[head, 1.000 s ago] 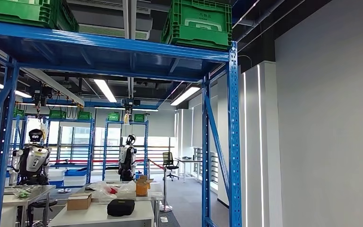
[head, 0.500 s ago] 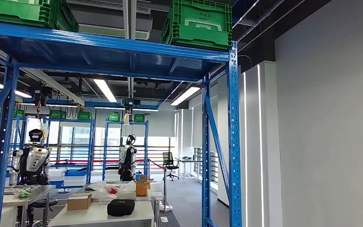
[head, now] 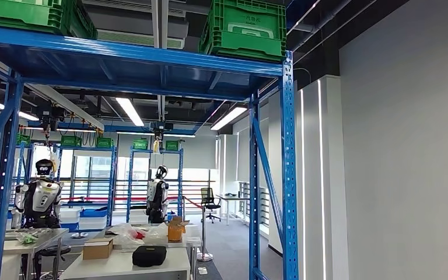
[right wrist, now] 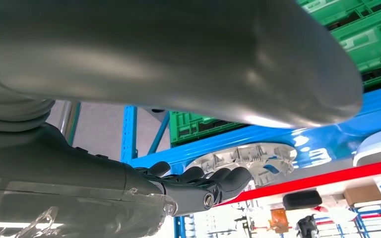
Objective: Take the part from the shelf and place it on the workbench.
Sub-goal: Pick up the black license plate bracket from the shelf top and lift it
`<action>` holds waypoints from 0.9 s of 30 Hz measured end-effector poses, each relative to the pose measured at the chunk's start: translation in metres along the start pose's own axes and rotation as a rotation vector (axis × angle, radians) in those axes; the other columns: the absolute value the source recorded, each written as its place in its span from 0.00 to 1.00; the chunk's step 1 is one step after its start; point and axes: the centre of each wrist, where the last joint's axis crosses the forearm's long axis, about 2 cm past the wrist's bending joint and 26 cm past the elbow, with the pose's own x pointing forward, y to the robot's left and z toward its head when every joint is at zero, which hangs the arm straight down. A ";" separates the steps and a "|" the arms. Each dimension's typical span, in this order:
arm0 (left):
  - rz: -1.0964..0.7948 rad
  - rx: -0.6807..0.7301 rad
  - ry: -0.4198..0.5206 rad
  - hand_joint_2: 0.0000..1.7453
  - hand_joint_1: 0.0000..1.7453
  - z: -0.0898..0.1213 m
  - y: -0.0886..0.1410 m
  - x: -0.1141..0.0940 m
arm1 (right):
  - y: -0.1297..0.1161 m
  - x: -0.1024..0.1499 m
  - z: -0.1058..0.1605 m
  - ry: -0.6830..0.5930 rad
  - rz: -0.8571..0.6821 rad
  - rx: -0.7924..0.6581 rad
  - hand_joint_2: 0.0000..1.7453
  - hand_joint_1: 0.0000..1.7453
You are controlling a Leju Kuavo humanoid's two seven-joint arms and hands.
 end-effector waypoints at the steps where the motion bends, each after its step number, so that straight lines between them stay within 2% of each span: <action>1: 0.000 -0.001 0.000 0.00 0.00 0.000 0.000 0.000 | 0.000 0.000 0.000 0.001 -0.002 0.002 0.00 0.00; 27: -0.012 -0.016 0.004 0.00 0.00 0.000 -0.001 -0.001 | 0.004 -0.003 -0.001 0.009 -0.016 0.001 0.00 0.00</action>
